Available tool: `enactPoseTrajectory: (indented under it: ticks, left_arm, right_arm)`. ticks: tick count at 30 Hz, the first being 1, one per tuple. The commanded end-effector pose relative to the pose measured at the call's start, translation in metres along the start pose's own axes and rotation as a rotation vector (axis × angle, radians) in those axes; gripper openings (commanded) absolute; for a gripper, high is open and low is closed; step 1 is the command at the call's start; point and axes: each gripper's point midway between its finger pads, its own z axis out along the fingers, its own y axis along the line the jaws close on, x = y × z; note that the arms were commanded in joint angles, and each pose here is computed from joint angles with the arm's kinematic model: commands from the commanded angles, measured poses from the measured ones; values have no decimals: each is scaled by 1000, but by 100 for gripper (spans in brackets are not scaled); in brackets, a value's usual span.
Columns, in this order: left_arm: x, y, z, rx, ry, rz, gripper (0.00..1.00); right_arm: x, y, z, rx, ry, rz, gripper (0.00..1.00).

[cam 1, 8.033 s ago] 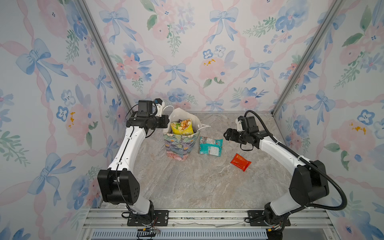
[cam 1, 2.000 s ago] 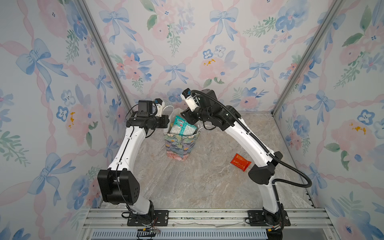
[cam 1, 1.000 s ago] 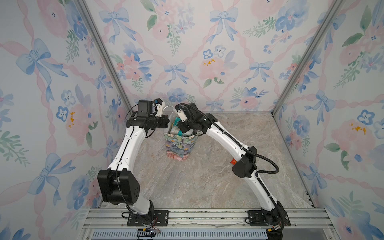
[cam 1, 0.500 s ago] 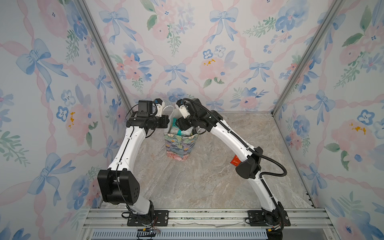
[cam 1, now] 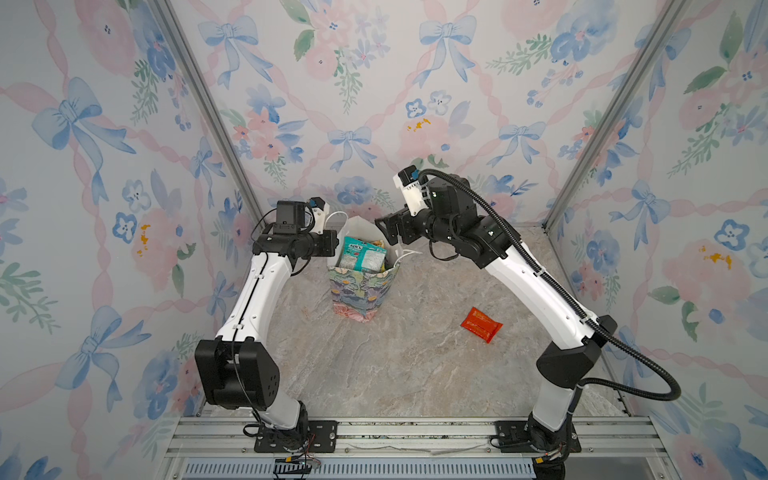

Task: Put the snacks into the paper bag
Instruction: 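Raise the right gripper and move it down to the red packet, then close the right gripper on the red packet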

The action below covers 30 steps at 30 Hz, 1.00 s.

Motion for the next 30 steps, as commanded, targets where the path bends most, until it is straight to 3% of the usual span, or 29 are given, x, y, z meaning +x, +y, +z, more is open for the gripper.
enactPoseTrajectory:
  ticks: [1, 3, 10, 17, 21, 30]
  left_arm:
    - [6, 0, -5, -6, 12, 14, 0]
    - [7, 0, -5, -7, 13, 14, 0]
    - [8, 2, -3, -9, 19, 12, 0]
    - [8, 1, -2, -7, 21, 10, 0]
    - [8, 2, -3, -9, 19, 11, 0]
    - [8, 2, -2, -11, 20, 11, 0]
  right_arm:
    - [27, -48, -11, 120, 18, 102, 97]
    - [54, -76, -28, 173, 30, 177, 97]
    - [216, -177, -70, 463, 255, 484, 97]
    - [351, -205, -91, 609, 464, 724, 97]
    - [387, -201, -89, 602, 514, 810, 97]
    - [417, -186, -88, 584, 534, 923, 98]
